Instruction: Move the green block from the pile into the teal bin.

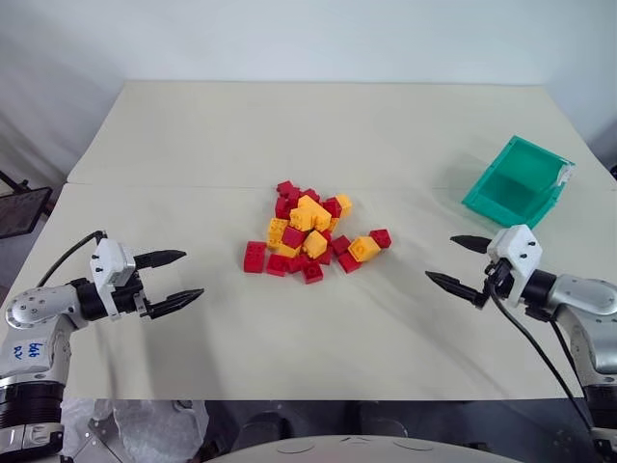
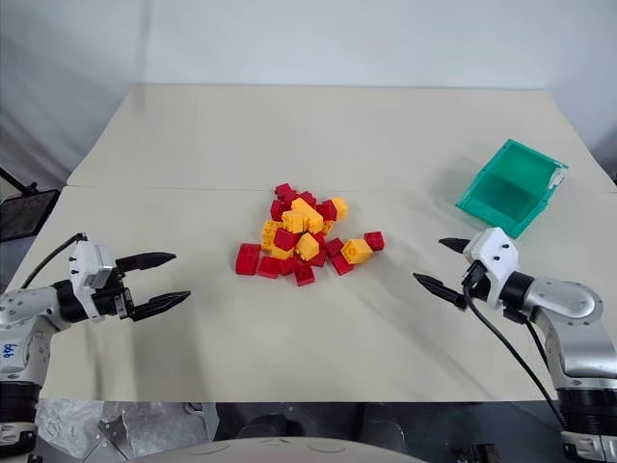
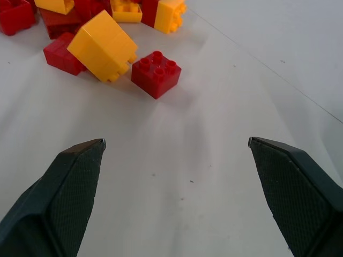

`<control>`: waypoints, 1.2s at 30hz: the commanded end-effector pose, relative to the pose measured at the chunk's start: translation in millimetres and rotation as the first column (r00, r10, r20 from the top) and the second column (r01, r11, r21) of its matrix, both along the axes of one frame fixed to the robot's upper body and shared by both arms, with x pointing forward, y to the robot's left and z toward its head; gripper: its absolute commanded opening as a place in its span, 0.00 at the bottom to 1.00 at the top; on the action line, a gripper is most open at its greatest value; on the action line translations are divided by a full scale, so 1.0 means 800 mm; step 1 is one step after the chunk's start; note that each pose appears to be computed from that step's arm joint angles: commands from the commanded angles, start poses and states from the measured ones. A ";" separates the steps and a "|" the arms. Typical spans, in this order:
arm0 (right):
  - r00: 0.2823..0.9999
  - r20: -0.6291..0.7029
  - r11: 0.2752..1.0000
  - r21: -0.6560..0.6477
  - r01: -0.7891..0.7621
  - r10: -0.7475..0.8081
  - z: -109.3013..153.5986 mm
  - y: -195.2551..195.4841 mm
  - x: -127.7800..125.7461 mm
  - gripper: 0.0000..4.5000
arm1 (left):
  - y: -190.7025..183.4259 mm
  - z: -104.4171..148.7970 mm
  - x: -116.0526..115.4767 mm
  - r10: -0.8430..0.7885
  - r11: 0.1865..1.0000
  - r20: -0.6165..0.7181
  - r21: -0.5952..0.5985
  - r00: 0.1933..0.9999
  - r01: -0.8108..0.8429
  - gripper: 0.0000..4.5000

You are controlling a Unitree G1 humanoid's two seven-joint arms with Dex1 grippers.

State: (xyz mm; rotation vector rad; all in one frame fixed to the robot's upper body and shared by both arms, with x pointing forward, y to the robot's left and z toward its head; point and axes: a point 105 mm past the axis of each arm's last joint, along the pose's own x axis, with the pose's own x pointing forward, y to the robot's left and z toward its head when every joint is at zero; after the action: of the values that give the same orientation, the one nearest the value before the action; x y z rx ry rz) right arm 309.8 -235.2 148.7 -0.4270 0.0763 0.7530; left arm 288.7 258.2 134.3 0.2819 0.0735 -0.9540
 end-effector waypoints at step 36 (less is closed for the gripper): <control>0.937 -0.071 0.896 0.325 -0.303 0.343 0.046 0.343 -0.001 0.00 | -0.040 0.035 0.023 -0.061 0.992 0.170 -0.099 0.984 0.078 1.00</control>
State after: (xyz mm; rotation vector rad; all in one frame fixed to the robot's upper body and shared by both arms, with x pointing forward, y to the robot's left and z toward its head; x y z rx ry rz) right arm 305.2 35.7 178.3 -0.0845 0.0587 1.1125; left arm 308.0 226.3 152.1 0.2534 -0.0909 -1.0022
